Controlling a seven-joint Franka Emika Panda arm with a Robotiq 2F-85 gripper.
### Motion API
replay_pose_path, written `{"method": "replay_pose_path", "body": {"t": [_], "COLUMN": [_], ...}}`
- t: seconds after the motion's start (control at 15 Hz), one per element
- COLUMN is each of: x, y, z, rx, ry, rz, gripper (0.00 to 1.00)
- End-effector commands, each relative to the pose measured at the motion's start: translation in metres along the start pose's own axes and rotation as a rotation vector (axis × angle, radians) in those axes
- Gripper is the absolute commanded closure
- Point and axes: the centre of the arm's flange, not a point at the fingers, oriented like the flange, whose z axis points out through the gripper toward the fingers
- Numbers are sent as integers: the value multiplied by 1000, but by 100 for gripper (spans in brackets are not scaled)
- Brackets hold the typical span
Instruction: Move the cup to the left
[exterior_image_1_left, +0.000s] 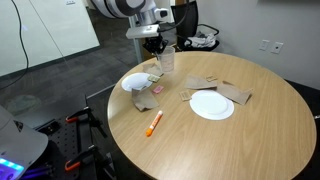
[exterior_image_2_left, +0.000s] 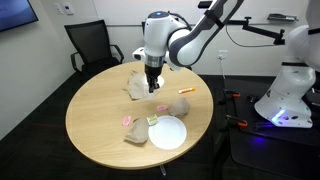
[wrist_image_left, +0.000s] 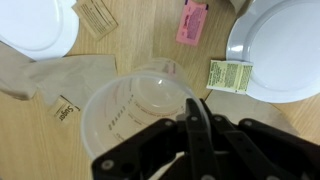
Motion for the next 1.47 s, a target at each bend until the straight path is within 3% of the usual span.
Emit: {"method": "replay_pose_path", "body": {"t": [0.0, 0.87, 0.93, 1.0, 1.4], "x": [21, 37, 38, 38, 38], "y": [-3, -8, -9, -11, -29], "z": [19, 83, 85, 86, 56], "rx": [-8, 2, -2, -7, -49], "ry": [15, -4, -9, -9, 17], "rz": [7, 52, 55, 55, 47], "gripper": [99, 99, 72, 71, 27]}}
